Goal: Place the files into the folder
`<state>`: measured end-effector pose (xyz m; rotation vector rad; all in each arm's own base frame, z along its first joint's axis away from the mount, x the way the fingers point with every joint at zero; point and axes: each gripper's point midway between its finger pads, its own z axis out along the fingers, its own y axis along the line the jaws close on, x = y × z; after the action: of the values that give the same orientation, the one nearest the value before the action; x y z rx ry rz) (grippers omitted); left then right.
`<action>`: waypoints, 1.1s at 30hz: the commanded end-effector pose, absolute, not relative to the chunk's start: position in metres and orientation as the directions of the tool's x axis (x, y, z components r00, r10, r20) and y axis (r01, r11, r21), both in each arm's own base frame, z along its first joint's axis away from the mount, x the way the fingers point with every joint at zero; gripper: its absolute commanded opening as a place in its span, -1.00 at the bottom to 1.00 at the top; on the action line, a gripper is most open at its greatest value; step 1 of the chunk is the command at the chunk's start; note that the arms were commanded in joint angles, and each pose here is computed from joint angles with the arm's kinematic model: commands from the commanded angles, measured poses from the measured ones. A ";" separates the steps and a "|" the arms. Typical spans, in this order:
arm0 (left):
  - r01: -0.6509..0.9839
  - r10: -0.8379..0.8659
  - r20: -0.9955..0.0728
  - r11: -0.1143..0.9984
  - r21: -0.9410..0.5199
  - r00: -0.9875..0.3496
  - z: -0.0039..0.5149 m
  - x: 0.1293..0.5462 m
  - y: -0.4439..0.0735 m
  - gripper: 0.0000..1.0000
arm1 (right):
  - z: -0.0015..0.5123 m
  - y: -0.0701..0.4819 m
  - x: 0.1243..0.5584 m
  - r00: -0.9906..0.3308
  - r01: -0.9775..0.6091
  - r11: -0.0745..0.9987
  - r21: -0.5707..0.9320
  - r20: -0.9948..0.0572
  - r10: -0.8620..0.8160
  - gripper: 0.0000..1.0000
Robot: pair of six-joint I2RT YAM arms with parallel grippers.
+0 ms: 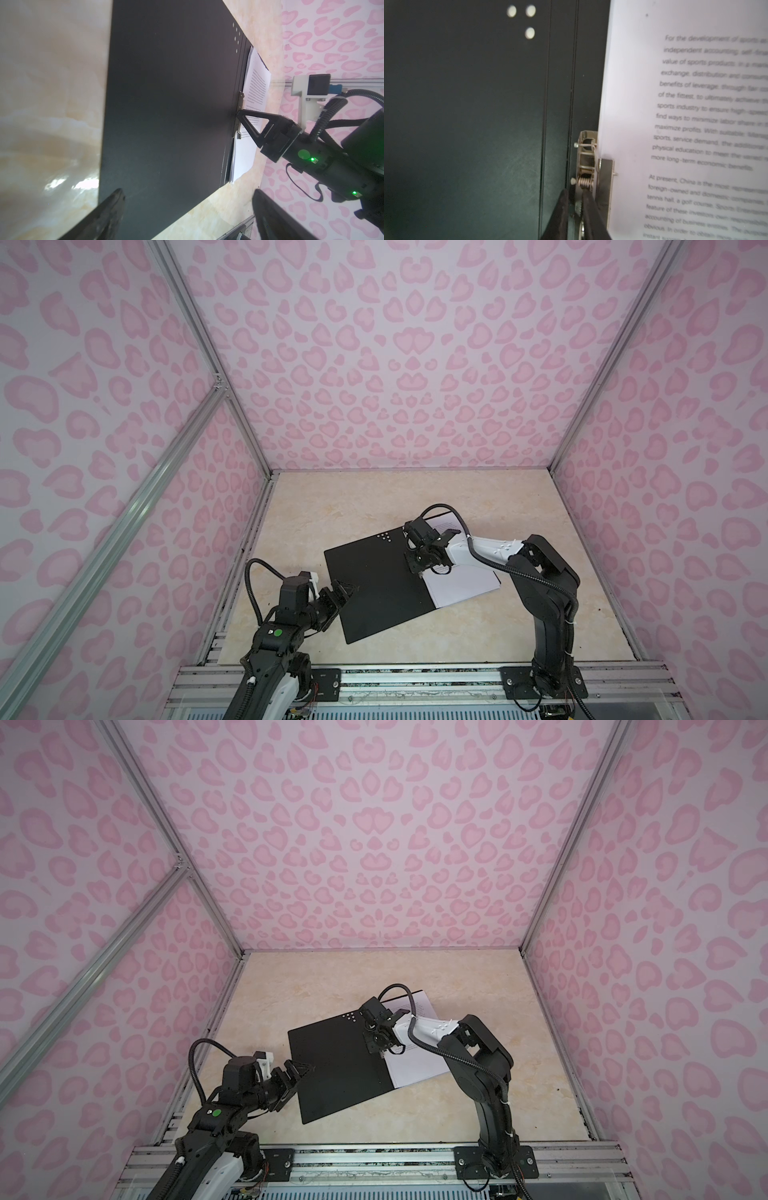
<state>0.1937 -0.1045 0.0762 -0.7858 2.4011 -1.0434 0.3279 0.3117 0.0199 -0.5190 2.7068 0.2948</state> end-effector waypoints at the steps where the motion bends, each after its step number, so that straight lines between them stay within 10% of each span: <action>1: -0.308 -0.634 -0.181 0.581 -0.754 -0.752 0.084 0.199 -0.101 0.94 | 0.000 0.300 0.312 -0.895 -0.368 0.923 0.116 -0.312 -0.318 -0.70; 33: -0.321 -0.605 -0.196 0.637 -0.701 -0.772 0.038 0.214 -0.099 0.94 | 0.076 0.290 0.332 -0.955 -0.218 0.772 0.597 -0.292 -0.043 -1.00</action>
<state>0.2099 -0.0977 0.0424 -0.7541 2.4449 -0.9302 0.3305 0.2807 0.0666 -0.2003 2.7444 0.8449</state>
